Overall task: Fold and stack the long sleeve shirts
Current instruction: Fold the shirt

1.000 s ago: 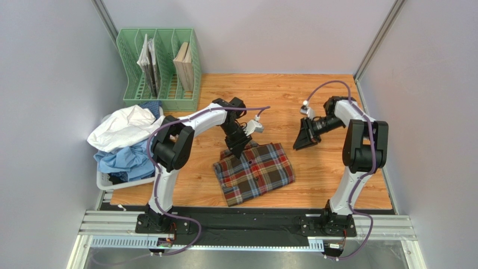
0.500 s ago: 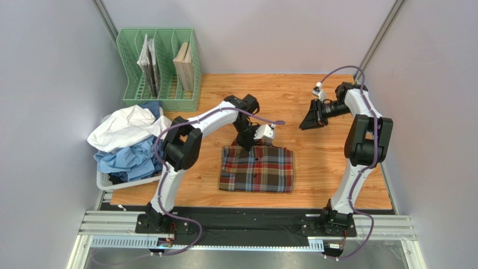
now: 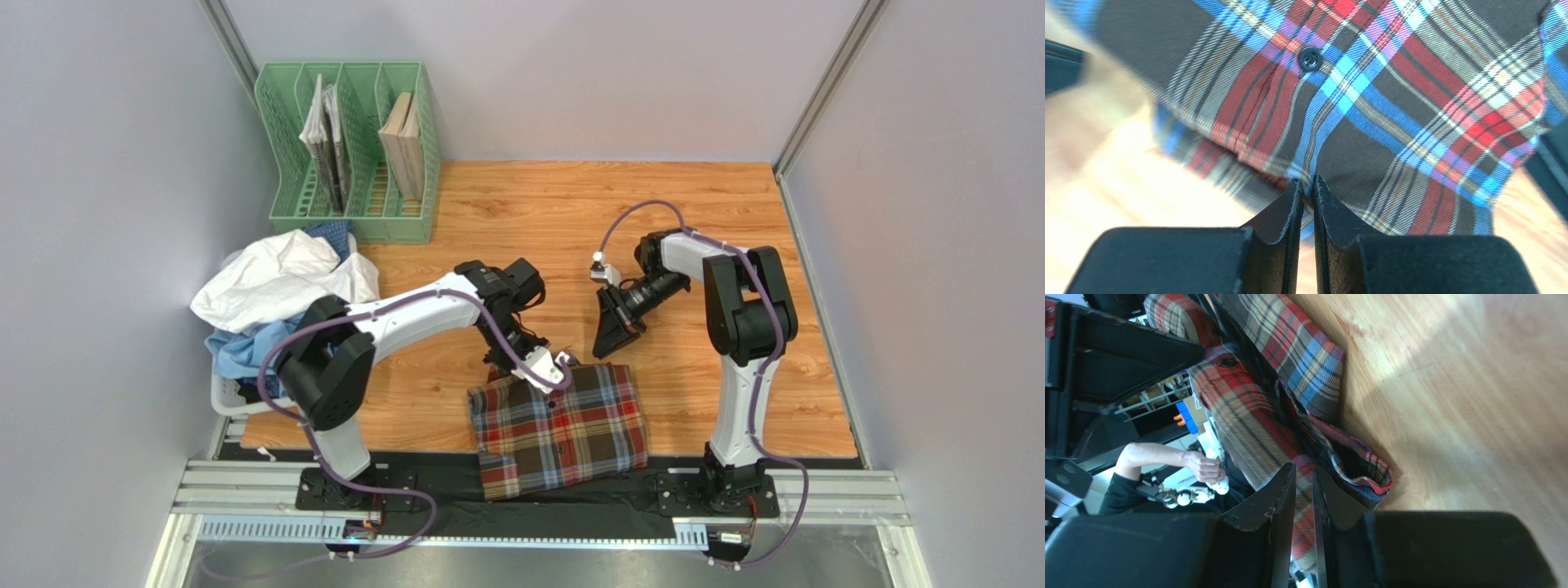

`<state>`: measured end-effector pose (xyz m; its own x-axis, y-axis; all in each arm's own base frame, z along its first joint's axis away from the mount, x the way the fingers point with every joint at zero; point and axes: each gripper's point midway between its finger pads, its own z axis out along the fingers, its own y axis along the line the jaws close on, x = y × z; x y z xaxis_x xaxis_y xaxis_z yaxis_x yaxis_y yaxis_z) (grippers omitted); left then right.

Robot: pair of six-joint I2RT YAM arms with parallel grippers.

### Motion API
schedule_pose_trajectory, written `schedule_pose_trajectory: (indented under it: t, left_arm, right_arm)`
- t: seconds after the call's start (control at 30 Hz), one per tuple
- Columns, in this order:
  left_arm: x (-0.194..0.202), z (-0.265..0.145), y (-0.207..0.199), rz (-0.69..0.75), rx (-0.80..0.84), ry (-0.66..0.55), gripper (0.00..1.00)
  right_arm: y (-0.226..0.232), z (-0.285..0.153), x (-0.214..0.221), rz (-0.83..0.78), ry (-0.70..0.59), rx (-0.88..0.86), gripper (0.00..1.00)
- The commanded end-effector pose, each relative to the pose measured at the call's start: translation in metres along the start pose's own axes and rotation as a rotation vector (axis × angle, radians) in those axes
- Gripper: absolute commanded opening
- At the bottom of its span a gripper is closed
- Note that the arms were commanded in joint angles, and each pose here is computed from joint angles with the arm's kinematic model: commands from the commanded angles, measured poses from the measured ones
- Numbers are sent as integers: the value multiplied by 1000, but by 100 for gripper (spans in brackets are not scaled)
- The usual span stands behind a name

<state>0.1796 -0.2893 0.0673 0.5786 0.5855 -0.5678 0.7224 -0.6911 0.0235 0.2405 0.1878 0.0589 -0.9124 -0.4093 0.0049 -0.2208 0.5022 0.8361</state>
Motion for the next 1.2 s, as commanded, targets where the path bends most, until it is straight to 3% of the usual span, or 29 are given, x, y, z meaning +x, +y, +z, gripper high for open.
schedule_pose_trajectory:
  t: [0.0, 0.2, 0.27, 0.3, 0.33, 0.37, 0.4, 0.53, 0.7, 0.87, 0.93, 1.03, 1.07, 1.17]
  left_arm:
    - [-5, -16, 53, 184, -226, 29, 16]
    - [23, -22, 69, -34, -140, 69, 0]
    - [28, -36, 75, -101, -134, 78, 8]
    - [18, -41, 55, -187, -58, 20, 27]
    - [11, -49, 51, -255, -43, -29, 37]
    - [4, -63, 52, -316, -52, -75, 53]
    - [-11, -66, 35, -428, 3, -140, 59]
    - [-5, -48, 1, -739, -20, -131, 61]
    - [27, -30, -37, -865, 10, 29, 61]
    - [27, -21, -51, -901, 149, 31, 62]
    - [28, -16, -45, -915, 175, 20, 59]
    - [46, -12, -31, -934, 146, 46, 33]
    - [55, -12, -23, -938, 114, 53, 20]
    - [85, -22, 0, -954, 37, 85, 0]
  right_arm:
    - [29, -18, -25, -147, -106, -36, 21]
    - [8, -5, -10, -90, -30, -14, 18]
    - [4, -1, -8, -74, -16, -17, 16]
    - [3, -2, -9, -77, -18, -17, 16]
    - [3, -1, -10, -86, -18, -15, 16]
    - [3, -3, -12, -98, -24, -10, 16]
    - [4, -4, -15, -107, -29, -7, 16]
    - [14, -14, -34, -150, -73, 3, 16]
    - [21, -10, -42, -171, -76, 6, 16]
    - [15, 15, -32, -149, -18, -4, 14]
    - [11, 28, -20, -127, 19, -9, 12]
    - [7, 37, -9, -91, 46, -29, 11]
    - [5, 38, -7, -83, 51, -28, 10]
    - [0, 40, -3, -65, 65, -16, 9]
